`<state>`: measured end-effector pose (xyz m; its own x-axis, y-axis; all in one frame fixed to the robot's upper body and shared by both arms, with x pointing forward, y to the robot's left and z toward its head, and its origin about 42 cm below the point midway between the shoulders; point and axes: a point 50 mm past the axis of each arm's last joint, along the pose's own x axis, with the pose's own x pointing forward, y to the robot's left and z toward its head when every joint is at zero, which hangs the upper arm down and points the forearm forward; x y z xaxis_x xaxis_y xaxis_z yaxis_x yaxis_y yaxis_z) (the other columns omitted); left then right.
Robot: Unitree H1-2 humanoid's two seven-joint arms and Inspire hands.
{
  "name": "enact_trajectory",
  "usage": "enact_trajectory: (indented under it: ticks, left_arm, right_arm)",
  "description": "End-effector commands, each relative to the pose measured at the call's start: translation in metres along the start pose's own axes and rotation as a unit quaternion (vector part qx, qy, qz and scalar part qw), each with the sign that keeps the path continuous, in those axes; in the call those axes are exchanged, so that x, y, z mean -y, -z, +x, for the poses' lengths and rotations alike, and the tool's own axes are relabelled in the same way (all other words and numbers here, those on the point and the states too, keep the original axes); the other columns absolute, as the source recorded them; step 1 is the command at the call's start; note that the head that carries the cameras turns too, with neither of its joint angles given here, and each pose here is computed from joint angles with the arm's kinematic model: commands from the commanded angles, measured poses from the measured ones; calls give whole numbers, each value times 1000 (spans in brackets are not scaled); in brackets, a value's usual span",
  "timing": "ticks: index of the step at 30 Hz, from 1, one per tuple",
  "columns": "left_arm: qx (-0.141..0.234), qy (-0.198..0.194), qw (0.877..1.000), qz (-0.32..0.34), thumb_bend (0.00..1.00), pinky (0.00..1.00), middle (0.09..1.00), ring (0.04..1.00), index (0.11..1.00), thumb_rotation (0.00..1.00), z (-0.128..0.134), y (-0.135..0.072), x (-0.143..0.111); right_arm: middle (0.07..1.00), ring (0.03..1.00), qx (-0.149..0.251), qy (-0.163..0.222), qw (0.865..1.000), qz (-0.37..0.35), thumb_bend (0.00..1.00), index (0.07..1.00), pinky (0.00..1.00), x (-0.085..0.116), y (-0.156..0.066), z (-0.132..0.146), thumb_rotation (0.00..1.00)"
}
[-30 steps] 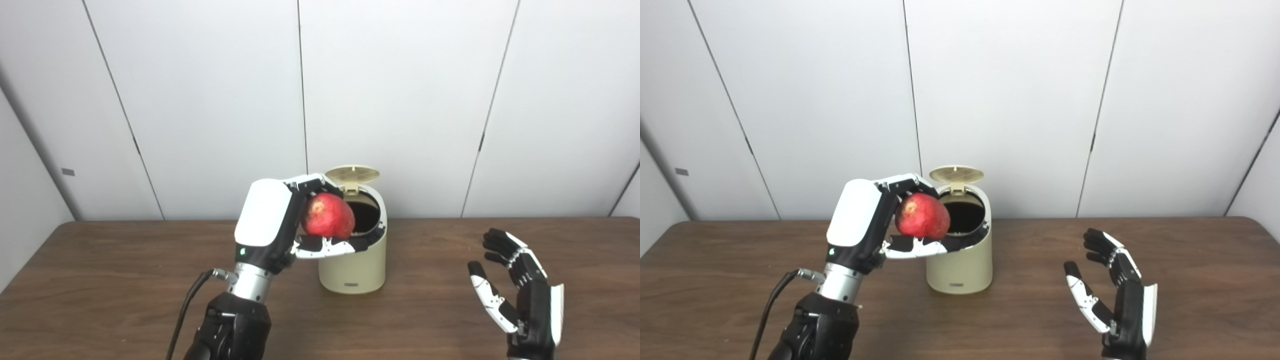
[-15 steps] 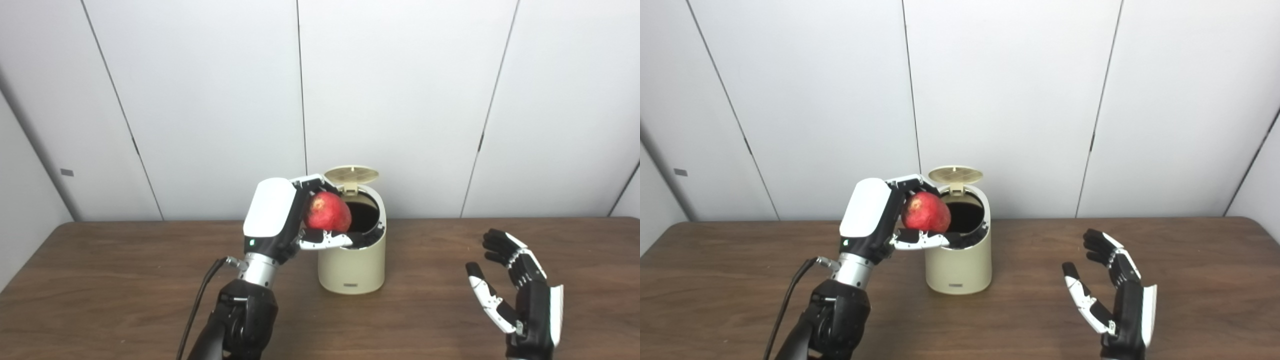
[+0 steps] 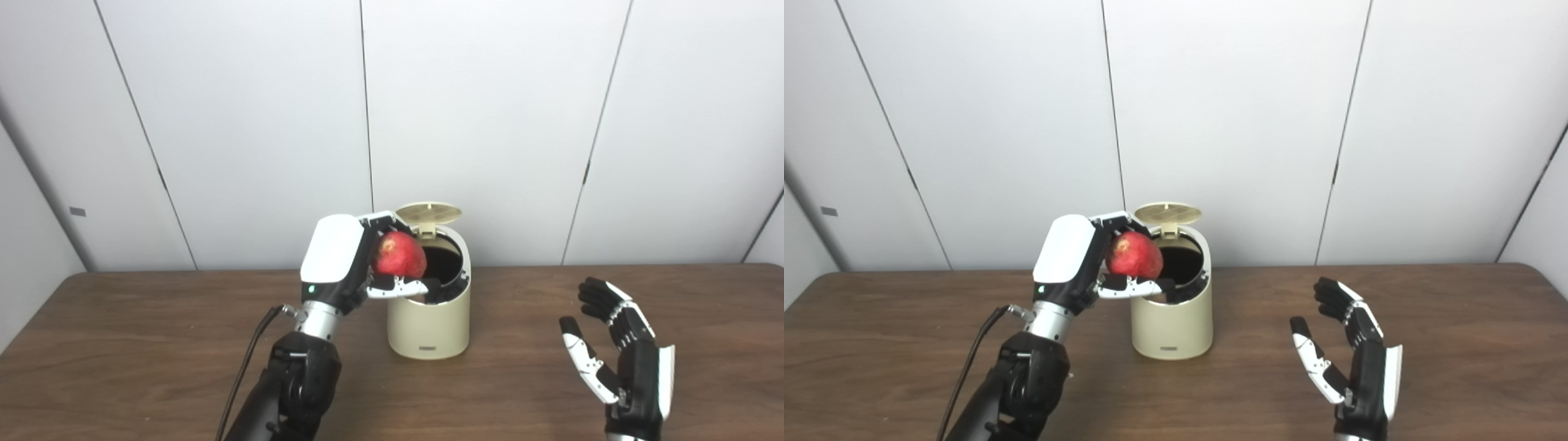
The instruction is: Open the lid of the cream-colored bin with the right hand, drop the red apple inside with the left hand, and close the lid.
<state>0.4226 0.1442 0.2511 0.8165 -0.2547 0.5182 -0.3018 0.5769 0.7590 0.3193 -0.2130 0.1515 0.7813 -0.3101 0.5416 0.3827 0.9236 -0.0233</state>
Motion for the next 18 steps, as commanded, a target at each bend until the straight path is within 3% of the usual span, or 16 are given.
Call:
enact_trajectory:
  ticks: [1, 18]
  left_arm:
    - [29, -38, 999, 0, 471, 307, 491, 411, 531, 0, 25, -8, -16]
    - [41, -54, 998, -21, 472, 311, 492, 411, 521, 0, 47, -19, -10]
  right_arm:
    - [704, 700, 32, 1, 999, 9, 232, 700, 653, -6, -9, 8, 279]
    - [697, 696, 37, 5, 999, 11, 238, 696, 651, -11, -11, 9, 316]
